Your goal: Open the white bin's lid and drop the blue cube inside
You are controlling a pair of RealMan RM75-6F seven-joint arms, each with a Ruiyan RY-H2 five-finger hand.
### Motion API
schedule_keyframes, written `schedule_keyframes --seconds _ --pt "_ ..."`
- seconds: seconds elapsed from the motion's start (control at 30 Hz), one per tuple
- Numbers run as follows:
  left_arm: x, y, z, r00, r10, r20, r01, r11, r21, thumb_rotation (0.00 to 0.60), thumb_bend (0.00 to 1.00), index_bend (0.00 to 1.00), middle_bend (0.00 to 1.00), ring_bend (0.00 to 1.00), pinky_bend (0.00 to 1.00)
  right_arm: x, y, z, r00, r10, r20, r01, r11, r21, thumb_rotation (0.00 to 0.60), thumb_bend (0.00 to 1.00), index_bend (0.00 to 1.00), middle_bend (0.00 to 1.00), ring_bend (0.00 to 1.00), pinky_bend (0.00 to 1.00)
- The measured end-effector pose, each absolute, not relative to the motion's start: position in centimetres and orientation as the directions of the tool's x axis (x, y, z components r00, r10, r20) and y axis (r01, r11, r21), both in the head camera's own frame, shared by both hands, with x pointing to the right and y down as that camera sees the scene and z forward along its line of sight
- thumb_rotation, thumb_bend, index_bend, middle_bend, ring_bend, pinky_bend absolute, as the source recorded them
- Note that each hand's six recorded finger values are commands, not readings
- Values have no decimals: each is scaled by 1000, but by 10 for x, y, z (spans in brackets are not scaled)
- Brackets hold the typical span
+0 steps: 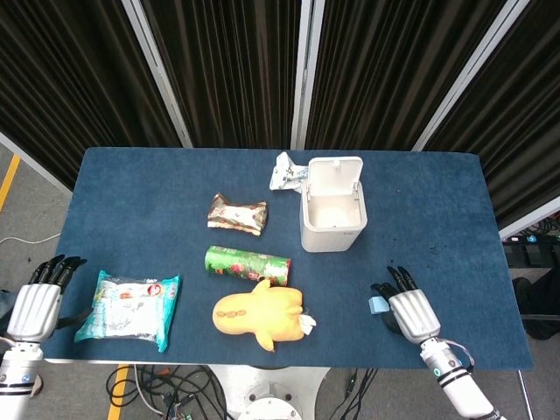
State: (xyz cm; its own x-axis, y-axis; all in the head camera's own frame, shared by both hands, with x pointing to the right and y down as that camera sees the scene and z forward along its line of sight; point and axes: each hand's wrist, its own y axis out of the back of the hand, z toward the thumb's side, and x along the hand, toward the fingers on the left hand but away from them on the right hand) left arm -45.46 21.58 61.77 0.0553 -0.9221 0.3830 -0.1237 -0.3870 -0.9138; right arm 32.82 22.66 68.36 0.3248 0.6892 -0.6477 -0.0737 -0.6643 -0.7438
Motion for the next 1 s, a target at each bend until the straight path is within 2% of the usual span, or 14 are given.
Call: schedule_keyframes --seconds 0.27,0.47,0.6,0.77,0.87,1.0 --pt "-455 216 618 56 -922 382 -124 -387 -914 600 38 190 165 89 165 328 226 683 325 707 -628 -69 -645 -761 600 297 540 544 129 0" --pt "-455 216 618 55 -922 384 -123 -388 -913 600 39 190 165 89 165 328 213 668 329 753 -570 -28 -595 -803 600 296 553 551 134 0" --pt "-455 216 618 54 -921 386 -125 -390 -912 600 39 190 165 89 165 327 187 635 341 826 -449 46 -492 -869 600 296 551 551 134 0" --pt "-454 216 619 56 -921 387 -123 -391 -912 600 38 189 165 89 165 316 137 588 364 899 -245 136 -311 -941 600 291 550 550 134 0" --pt "-453 216 619 58 -920 386 -126 -391 -912 600 38 189 165 88 165 302 109 574 381 911 -157 149 -228 -962 600 277 548 547 134 0" --pt "-452 213 617 63 -923 379 -123 -384 -915 600 38 190 165 89 165 282 88 579 378 919 -109 139 -173 -975 600 243 515 535 126 0"
